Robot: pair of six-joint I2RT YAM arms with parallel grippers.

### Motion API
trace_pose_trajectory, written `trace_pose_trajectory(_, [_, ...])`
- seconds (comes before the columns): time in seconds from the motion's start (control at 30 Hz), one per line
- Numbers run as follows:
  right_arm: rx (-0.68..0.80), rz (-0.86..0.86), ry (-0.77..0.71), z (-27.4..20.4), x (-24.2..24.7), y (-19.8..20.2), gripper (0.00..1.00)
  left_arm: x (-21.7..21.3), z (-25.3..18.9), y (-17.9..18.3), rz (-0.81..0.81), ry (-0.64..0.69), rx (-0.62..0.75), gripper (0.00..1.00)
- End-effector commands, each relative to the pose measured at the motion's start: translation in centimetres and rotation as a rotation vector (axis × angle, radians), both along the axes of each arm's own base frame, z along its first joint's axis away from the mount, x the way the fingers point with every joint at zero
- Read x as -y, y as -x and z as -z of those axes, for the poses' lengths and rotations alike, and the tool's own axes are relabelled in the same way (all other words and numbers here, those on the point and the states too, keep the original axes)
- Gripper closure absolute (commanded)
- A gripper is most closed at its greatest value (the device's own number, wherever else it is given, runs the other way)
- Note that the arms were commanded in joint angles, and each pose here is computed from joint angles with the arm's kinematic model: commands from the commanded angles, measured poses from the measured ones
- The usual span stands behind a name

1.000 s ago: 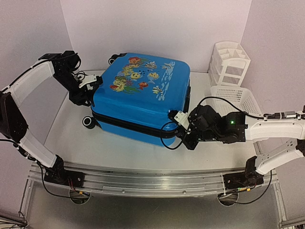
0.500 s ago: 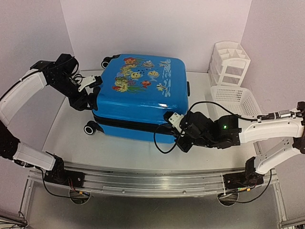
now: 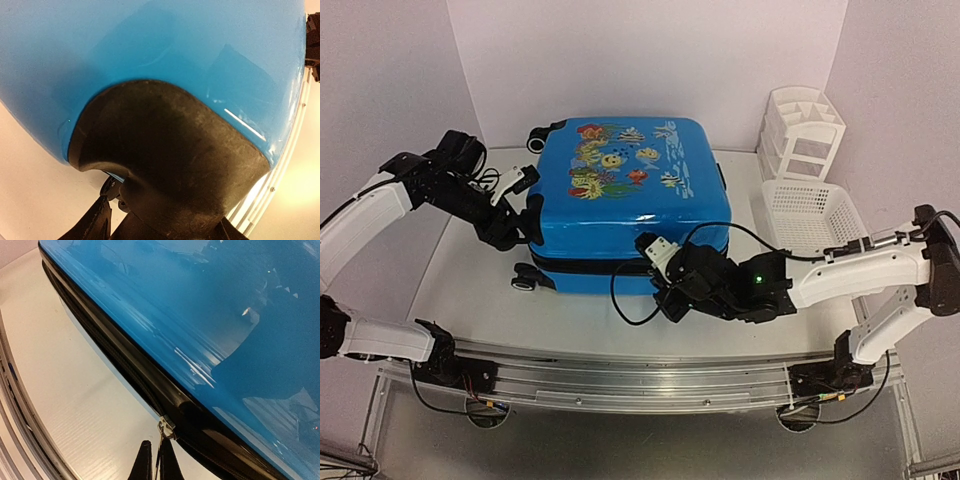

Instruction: Open, take out, and arrange the luggage

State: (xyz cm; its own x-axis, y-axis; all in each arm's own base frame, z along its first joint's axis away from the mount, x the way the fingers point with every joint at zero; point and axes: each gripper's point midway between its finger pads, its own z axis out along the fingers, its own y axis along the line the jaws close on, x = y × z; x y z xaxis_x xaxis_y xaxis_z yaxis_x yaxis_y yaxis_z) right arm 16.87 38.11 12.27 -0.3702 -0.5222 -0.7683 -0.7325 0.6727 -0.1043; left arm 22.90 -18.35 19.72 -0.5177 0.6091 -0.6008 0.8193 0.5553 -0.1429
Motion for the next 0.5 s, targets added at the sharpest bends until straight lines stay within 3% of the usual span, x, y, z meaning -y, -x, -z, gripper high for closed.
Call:
trace_pose_trajectory(0.0, [-0.066,-0.247,-0.197,-3.2,-7.5,4.7,1.00,4.5,-7.0,-2.8,-0.157,0.397,0.012,1.00])
trace_pose_trajectory(0.47, [-0.027,-0.387,-0.266,-4.0,-16.5,4.9,1.00,4.2,-7.2,-1.2,-0.163,0.469,0.021,1.00])
